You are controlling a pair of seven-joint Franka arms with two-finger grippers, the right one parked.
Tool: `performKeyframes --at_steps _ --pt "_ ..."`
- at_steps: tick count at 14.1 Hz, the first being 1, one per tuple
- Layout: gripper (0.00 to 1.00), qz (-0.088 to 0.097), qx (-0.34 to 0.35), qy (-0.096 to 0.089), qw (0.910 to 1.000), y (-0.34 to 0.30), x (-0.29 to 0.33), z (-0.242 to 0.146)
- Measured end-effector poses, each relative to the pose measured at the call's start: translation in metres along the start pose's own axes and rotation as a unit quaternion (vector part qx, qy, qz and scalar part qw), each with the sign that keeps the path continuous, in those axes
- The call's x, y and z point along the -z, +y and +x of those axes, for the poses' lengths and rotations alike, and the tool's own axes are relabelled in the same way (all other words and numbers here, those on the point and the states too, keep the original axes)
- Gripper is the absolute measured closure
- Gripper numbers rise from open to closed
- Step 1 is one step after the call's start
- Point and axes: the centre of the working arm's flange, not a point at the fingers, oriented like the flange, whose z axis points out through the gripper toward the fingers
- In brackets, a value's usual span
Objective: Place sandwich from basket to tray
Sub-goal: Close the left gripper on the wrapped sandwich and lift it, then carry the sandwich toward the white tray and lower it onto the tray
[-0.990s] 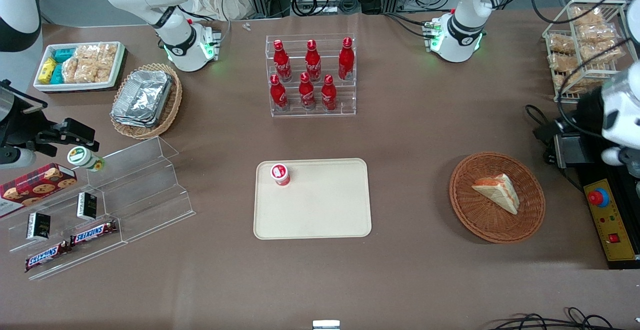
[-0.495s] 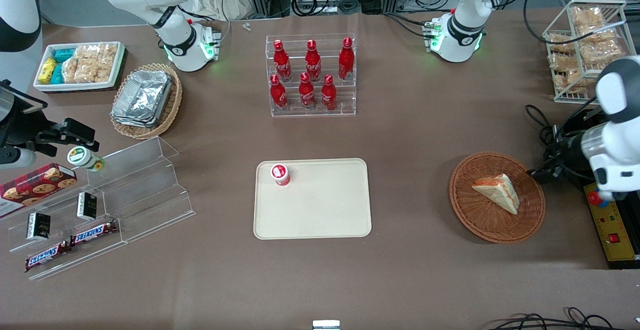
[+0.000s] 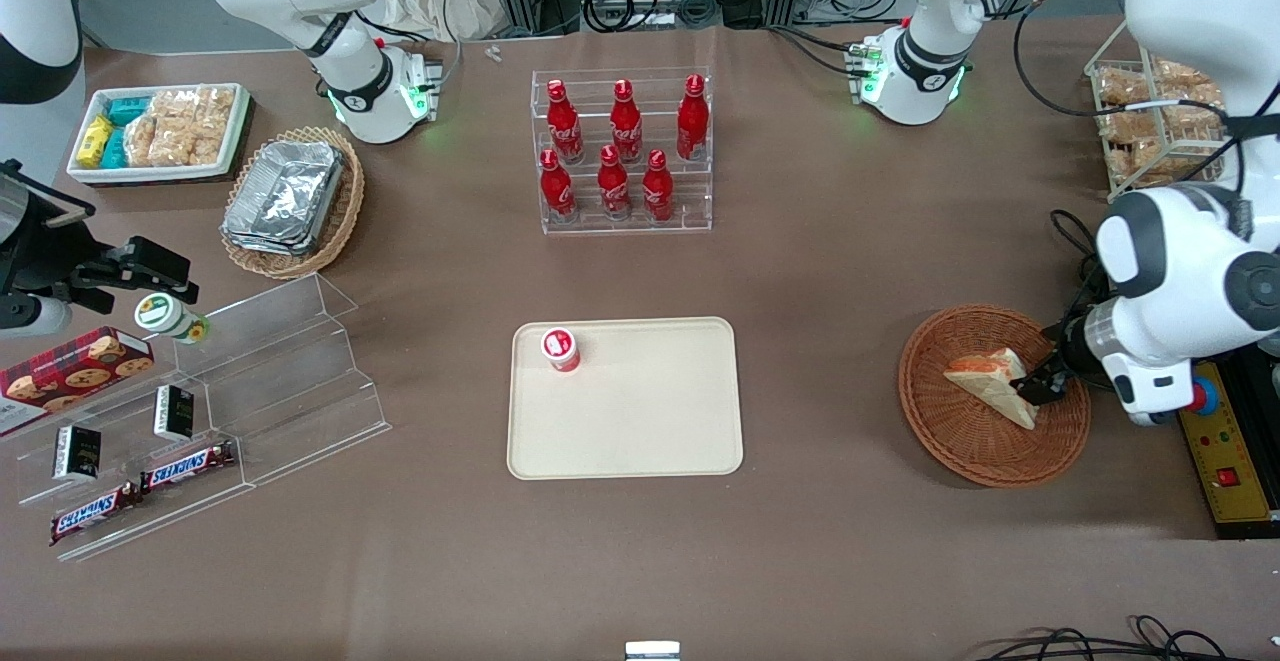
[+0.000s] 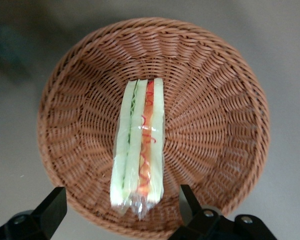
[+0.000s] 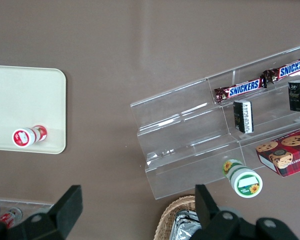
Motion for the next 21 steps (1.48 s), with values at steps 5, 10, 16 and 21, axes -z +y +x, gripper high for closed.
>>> performKeyframes --at_steps 5,10,16,21 --pt "0.04 0.000 -0.008 0.006 0.9999 0.011 -0.059 -0.015" --pt "0.53 -0.006 -0.007 0.012 0.9999 0.010 -0.061 -0.014" --pt "0.73 0.033 -0.073 -0.008 0.9967 0.012 0.080 -0.047" --pt "0.80 0.036 -0.258 -0.029 0.9651 0.087 0.127 -0.203"
